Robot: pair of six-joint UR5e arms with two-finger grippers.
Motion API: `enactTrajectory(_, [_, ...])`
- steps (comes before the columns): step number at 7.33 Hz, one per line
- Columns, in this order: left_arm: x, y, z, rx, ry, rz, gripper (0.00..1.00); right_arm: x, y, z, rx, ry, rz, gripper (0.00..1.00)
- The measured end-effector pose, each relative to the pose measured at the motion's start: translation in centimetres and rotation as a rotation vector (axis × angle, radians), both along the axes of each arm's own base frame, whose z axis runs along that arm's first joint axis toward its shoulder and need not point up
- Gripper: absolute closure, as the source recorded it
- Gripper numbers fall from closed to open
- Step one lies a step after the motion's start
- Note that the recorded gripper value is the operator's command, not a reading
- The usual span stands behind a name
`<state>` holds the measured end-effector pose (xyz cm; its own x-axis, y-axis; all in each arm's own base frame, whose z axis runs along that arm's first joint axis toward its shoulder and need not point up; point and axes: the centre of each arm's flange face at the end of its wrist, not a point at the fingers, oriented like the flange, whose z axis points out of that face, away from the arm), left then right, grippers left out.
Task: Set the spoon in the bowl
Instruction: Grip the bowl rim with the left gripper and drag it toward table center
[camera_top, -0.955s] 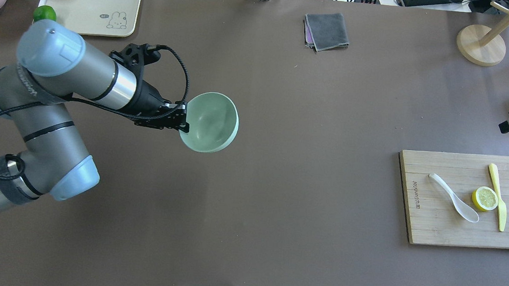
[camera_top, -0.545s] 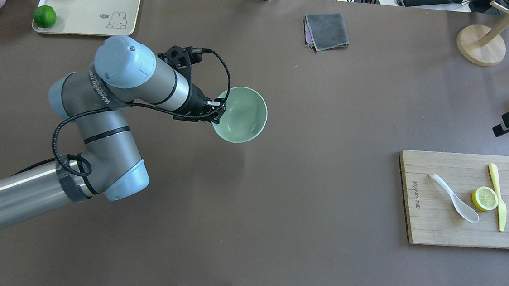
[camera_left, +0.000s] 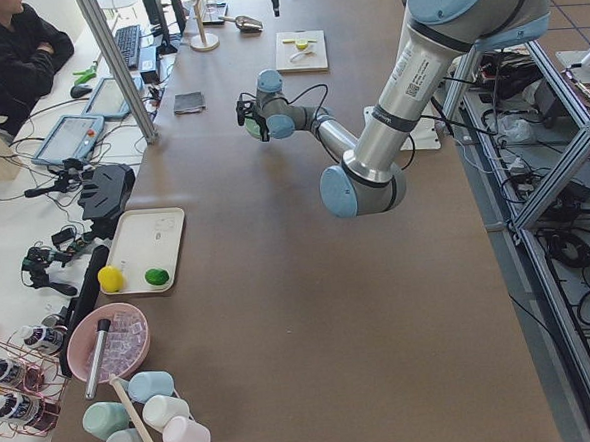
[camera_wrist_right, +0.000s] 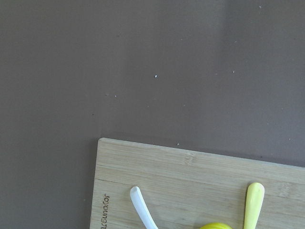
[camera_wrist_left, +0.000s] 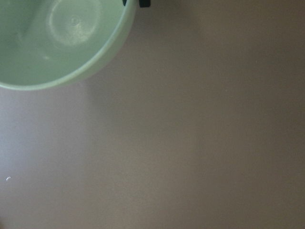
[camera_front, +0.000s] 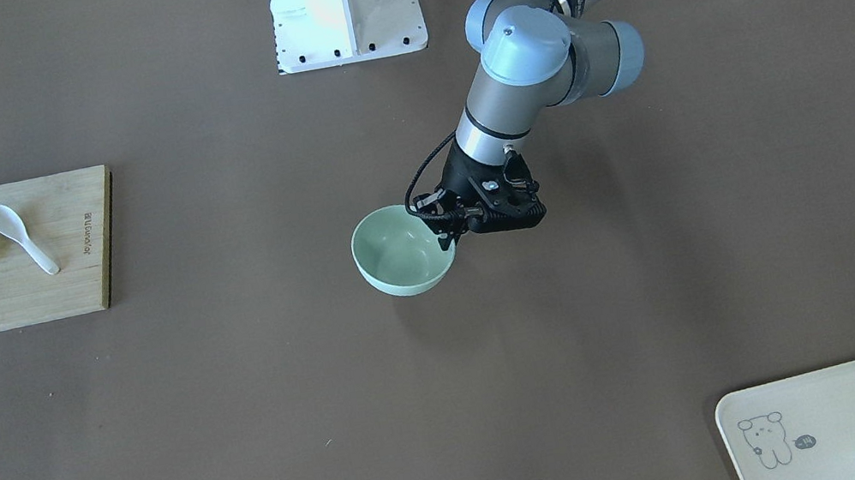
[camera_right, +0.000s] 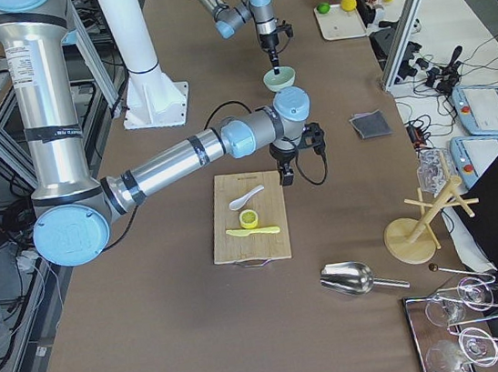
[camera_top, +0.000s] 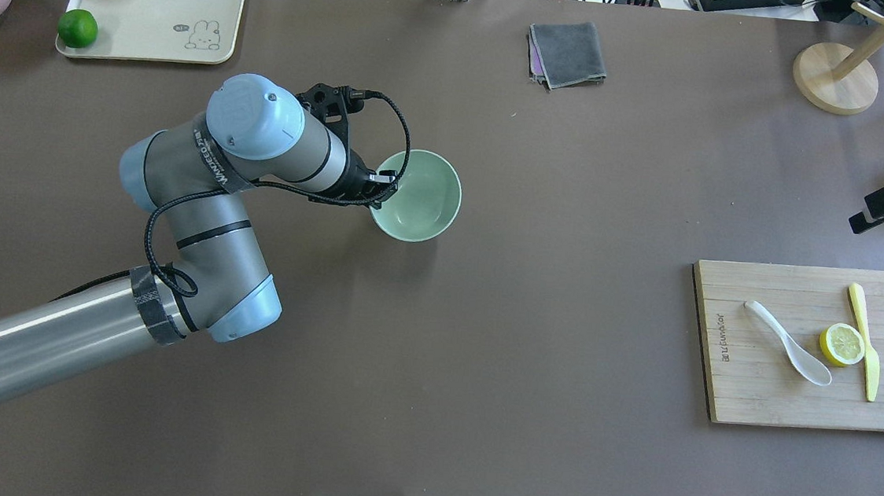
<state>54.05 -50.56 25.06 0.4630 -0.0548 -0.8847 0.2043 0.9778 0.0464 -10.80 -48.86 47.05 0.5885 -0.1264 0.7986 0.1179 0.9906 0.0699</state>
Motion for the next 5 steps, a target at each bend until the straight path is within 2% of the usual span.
enactTrajectory(2, [0.6, 0.6, 0.3, 0.001, -0.007, 0.009, 1.0, -0.1, -0.1, -0.2, 0.004, -0.002, -0.002, 0.0])
enactTrajectory(3, [1.0, 0.9, 0.3, 0.005, -0.011, 0.008, 0.68, -0.2, -0.1, -0.3, 0.005, -0.003, -0.004, 0.0])
enactTrajectory(4, [1.3, 1.2, 0.4, 0.008, -0.014, 0.007, 0.14, -0.4, -0.2, -0.3, 0.006, -0.003, -0.006, 0.0])
enactTrajectory(5, [1.4, 1.2, 0.4, 0.009, -0.015, 0.006, 0.03, -0.5, -0.2, -0.3, 0.005, -0.002, -0.008, 0.0])
